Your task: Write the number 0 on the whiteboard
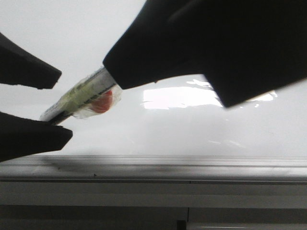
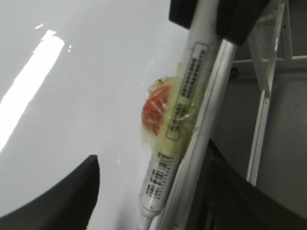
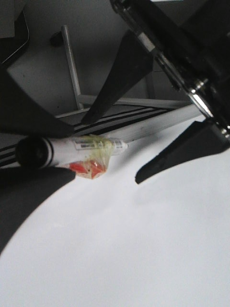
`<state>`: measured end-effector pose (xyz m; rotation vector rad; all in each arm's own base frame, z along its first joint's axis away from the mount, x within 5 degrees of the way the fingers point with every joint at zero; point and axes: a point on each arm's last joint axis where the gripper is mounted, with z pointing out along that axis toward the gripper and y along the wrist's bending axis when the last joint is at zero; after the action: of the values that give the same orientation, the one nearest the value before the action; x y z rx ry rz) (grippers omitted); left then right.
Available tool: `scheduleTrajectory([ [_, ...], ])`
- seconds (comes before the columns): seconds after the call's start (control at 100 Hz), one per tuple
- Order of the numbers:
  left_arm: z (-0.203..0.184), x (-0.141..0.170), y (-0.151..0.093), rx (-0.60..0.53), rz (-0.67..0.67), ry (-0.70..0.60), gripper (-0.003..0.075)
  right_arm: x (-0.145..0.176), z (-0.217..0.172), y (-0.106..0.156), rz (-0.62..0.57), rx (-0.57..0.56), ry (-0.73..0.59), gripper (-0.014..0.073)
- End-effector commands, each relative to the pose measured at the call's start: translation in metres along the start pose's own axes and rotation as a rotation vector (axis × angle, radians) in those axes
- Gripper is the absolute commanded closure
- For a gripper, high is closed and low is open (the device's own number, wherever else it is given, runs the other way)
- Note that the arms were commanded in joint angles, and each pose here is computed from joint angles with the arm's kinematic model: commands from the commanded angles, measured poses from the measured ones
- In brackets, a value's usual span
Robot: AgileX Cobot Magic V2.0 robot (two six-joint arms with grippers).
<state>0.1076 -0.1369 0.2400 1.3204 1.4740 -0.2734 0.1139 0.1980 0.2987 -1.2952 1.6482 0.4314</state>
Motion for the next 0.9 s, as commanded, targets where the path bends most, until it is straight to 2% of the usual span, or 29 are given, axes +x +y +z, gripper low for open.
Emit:
scheduleTrajectory([
  [0.0,-0.008,-0.017,0.005,-0.021,-0.031,-0.110,0.0216,-0.018,-0.007,-0.006,-0.010,0.026,-0.111,0.0670],
  [0.19,-0.035,-0.022,0.011,-0.103,-0.029,-0.151,0.0230,-0.019,-0.007,-0.006,-0.010,0.028,-0.126,0.0669],
  [0.31,-0.060,-0.022,0.016,-0.175,-0.113,-0.182,0.0235,-0.022,-0.006,-0.006,-0.023,0.032,-0.159,0.0669],
  [0.36,-0.071,-0.023,0.017,-0.198,-0.151,-0.216,0.0267,-0.022,-0.006,-0.006,-0.051,0.036,-0.151,0.0669],
  [0.41,-0.082,-0.023,0.018,-0.223,-0.165,-0.245,0.0332,-0.019,-0.006,-0.006,-0.064,0.037,-0.123,0.0669],
  [0.45,-0.091,-0.022,0.018,-0.250,-0.169,-0.260,0.0419,-0.018,-0.006,-0.006,-0.062,0.036,-0.111,0.0669],
  [0.56,-0.110,-0.017,0.019,-0.309,-0.174,-0.276,0.0741,-0.018,-0.006,-0.006,-0.051,0.035,-0.110,0.0669],
  [0.67,-0.122,-0.013,0.019,-0.351,-0.188,-0.285,0.0740,-0.018,-0.006,-0.006,-0.044,0.034,-0.112,0.0669],
  [0.82,-0.125,-0.009,0.021,-0.391,-0.258,-0.258,0.0740,-0.021,-0.017,-0.010,0.086,0.048,-0.146,0.0669],
  [0.89,-0.125,-0.007,0.023,-0.414,-0.292,-0.247,0.0740,-0.023,-0.026,-0.013,0.104,0.061,-0.172,0.0669],
])
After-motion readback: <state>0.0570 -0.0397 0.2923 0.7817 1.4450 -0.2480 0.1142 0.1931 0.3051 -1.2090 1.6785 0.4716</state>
